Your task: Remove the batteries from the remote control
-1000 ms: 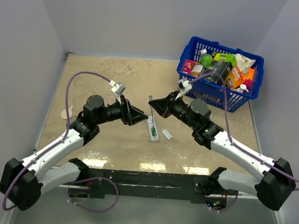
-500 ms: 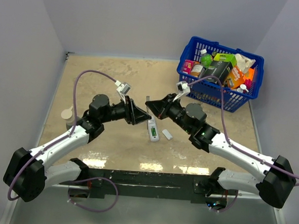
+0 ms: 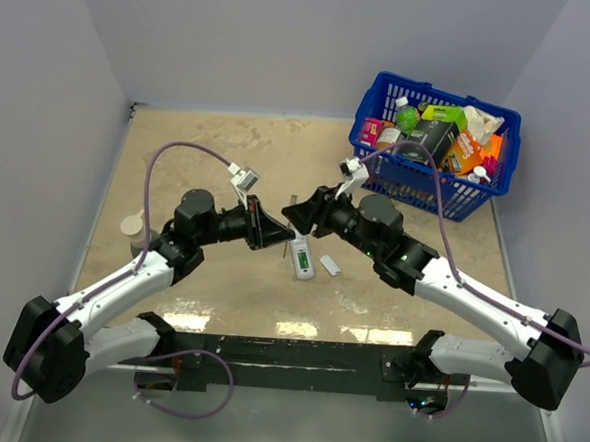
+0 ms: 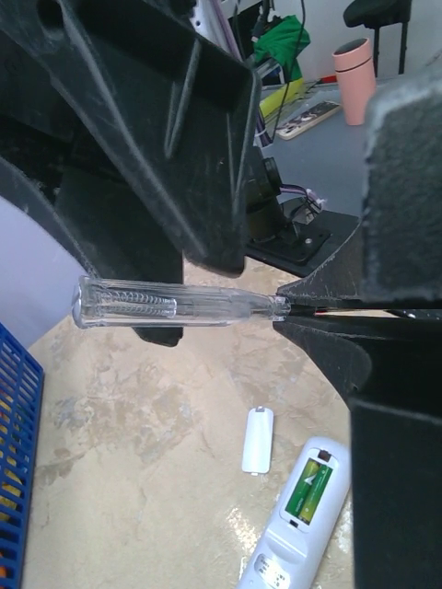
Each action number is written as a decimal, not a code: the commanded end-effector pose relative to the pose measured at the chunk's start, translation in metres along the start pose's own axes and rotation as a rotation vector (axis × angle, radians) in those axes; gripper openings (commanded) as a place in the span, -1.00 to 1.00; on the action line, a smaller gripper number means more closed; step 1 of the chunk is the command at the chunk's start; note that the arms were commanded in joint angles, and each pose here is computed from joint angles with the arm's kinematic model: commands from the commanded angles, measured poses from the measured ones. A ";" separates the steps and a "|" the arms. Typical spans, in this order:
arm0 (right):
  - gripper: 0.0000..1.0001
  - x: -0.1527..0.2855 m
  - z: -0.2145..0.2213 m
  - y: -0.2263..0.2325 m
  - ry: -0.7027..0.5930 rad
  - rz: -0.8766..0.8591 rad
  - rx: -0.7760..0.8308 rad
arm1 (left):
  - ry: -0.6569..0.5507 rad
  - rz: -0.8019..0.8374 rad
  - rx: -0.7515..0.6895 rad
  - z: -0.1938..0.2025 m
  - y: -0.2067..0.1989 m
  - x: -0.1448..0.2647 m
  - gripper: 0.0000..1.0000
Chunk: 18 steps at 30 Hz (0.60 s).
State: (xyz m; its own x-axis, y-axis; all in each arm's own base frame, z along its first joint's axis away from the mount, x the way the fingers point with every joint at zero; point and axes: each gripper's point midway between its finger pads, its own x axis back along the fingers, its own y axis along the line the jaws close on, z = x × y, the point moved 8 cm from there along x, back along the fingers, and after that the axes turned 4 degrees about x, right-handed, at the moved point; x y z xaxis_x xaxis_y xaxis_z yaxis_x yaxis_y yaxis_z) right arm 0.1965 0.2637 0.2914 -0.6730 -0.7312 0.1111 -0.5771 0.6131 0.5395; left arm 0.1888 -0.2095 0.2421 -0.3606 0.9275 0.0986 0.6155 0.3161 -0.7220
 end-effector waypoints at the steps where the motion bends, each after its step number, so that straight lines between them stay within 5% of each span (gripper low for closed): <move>1: 0.08 0.013 -0.025 0.011 0.078 -0.065 0.110 | -0.015 0.104 -0.114 -0.003 -0.016 0.010 -1.00; 6: 0.27 0.025 -0.045 -0.015 0.190 -0.128 0.106 | 0.041 0.120 -0.119 0.006 -0.014 0.012 -1.00; 12: 0.25 0.026 -0.038 -0.021 0.363 -0.289 0.155 | 0.086 0.162 -0.118 0.013 -0.014 0.014 -1.00; 18: 0.22 0.019 -0.036 -0.015 0.392 -0.399 0.122 | 0.104 0.162 -0.113 0.016 -0.012 0.014 -1.00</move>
State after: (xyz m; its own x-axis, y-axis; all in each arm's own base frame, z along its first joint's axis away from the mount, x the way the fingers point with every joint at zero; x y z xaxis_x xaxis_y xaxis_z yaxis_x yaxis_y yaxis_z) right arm 0.2189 0.2245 0.2984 -0.3164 -0.8989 0.3031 -0.7470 0.4330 0.5044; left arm 0.1670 -0.2033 0.2386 -0.2236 0.9710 0.0847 0.6880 0.2188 -0.6919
